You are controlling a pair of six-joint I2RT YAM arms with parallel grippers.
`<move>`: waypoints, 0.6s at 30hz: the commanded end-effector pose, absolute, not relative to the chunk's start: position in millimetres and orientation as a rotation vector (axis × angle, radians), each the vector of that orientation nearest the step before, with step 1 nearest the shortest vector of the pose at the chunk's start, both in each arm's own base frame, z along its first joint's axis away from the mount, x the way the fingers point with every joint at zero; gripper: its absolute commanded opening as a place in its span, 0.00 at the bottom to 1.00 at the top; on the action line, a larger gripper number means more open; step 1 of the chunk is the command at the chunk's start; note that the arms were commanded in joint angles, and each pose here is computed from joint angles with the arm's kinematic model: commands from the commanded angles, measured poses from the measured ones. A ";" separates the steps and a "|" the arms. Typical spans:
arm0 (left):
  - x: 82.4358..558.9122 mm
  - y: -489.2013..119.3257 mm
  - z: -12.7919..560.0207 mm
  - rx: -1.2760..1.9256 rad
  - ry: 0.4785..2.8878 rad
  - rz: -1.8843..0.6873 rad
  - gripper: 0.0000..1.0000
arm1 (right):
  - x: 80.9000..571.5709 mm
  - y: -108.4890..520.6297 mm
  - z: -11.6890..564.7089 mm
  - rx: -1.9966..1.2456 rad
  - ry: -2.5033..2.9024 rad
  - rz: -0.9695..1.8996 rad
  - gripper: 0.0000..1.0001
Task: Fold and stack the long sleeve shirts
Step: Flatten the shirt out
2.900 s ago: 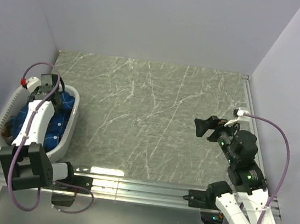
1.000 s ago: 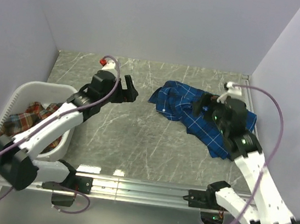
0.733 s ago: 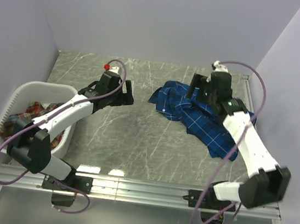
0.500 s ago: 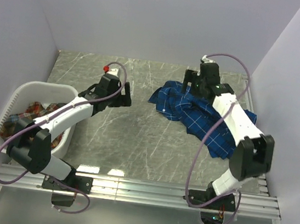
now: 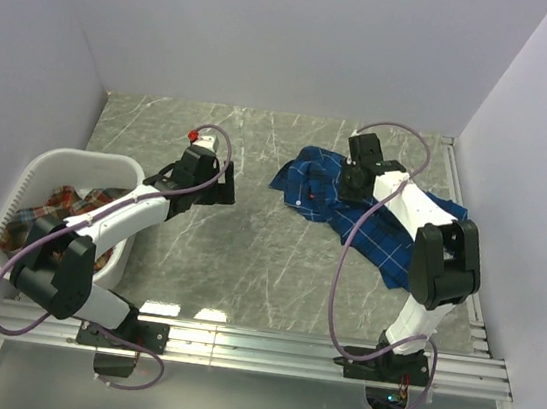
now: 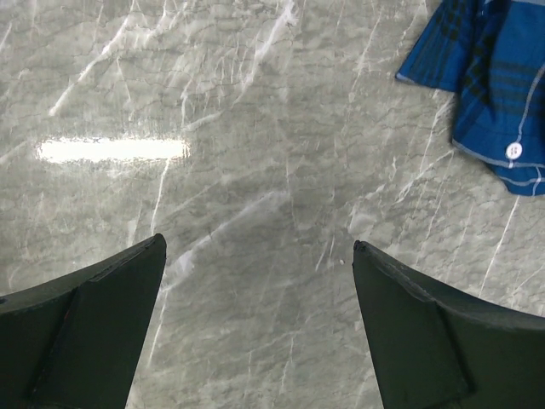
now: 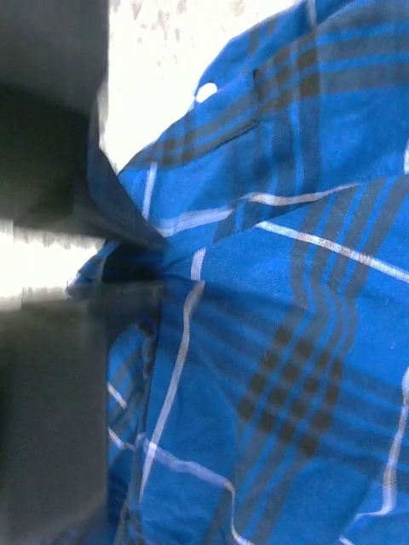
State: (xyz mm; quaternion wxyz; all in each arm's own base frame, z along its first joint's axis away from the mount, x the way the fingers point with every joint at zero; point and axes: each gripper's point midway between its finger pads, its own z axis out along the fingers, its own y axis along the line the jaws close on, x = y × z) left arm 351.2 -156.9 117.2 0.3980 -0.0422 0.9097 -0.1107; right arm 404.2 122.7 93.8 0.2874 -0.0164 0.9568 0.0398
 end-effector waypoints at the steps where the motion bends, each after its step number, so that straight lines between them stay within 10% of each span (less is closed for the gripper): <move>1: 364.0 -160.2 145.0 -0.102 2.212 -0.306 0.97 | 402.3 135.5 114.0 -0.087 2.503 0.143 0.12; 2: 364.2 -159.7 145.6 -0.103 2.209 -0.303 0.97 | 399.5 136.0 118.6 -0.094 2.505 0.140 0.00; 18: 373.1 -210.0 185.6 -0.226 2.203 -0.655 0.96 | 348.8 141.1 354.4 -0.251 2.011 0.366 0.00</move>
